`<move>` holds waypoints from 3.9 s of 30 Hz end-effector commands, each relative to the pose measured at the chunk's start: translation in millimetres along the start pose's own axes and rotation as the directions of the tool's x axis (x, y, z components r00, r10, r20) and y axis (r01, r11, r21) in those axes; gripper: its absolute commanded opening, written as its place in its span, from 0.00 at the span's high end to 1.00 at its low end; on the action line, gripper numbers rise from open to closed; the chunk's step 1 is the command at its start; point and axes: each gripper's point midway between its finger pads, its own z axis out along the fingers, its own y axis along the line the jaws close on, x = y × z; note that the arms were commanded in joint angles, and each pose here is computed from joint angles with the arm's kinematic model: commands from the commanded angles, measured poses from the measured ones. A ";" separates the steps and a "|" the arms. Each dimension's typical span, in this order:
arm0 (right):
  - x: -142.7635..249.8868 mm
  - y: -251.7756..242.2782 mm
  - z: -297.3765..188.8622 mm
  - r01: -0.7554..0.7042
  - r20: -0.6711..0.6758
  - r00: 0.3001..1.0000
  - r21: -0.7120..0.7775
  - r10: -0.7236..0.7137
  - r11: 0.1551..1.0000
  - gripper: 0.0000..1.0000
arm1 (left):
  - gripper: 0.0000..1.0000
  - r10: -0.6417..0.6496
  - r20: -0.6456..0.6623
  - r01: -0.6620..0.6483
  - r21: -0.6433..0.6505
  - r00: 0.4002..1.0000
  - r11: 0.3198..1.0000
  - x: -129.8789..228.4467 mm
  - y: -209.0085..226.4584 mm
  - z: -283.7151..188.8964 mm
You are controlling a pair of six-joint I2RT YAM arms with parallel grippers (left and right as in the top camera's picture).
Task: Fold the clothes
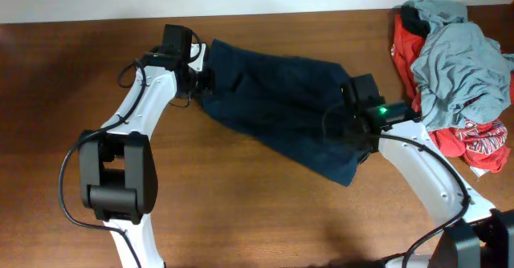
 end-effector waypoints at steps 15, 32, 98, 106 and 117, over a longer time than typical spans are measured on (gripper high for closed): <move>-4.2 -49.0 -7.9 -0.153 0.049 0.988 0.186 0.147 0.971 0.96 | 0.99 -0.070 0.047 0.079 -0.228 0.996 0.970 -9.4 82.2 -11.7; 85.1 62.2 -2.8 0.107 -0.241 0.938 -0.480 -0.249 0.871 0.44 | 1.00 -0.145 0.033 0.148 -0.256 0.989 0.955 -0.2 117.8 -20.9; 4.8 91.5 41.8 -0.421 -0.373 0.906 -0.748 0.199 0.514 0.96 | 0.24 0.122 0.118 -0.094 -0.220 0.985 0.971 -56.9 36.1 -73.4; 4.0 48.6 26.8 -0.343 -0.302 0.938 -0.729 0.171 0.592 0.96 | 0.44 0.138 0.046 -0.128 -0.180 0.989 0.975 -32.5 -2.5 -55.0; -30.1 17.5 -3.1 -0.258 -0.209 0.966 -0.732 0.152 0.631 0.96 | 0.85 0.021 -0.110 -0.027 -0.052 0.994 0.998 41.3 -8.6 3.7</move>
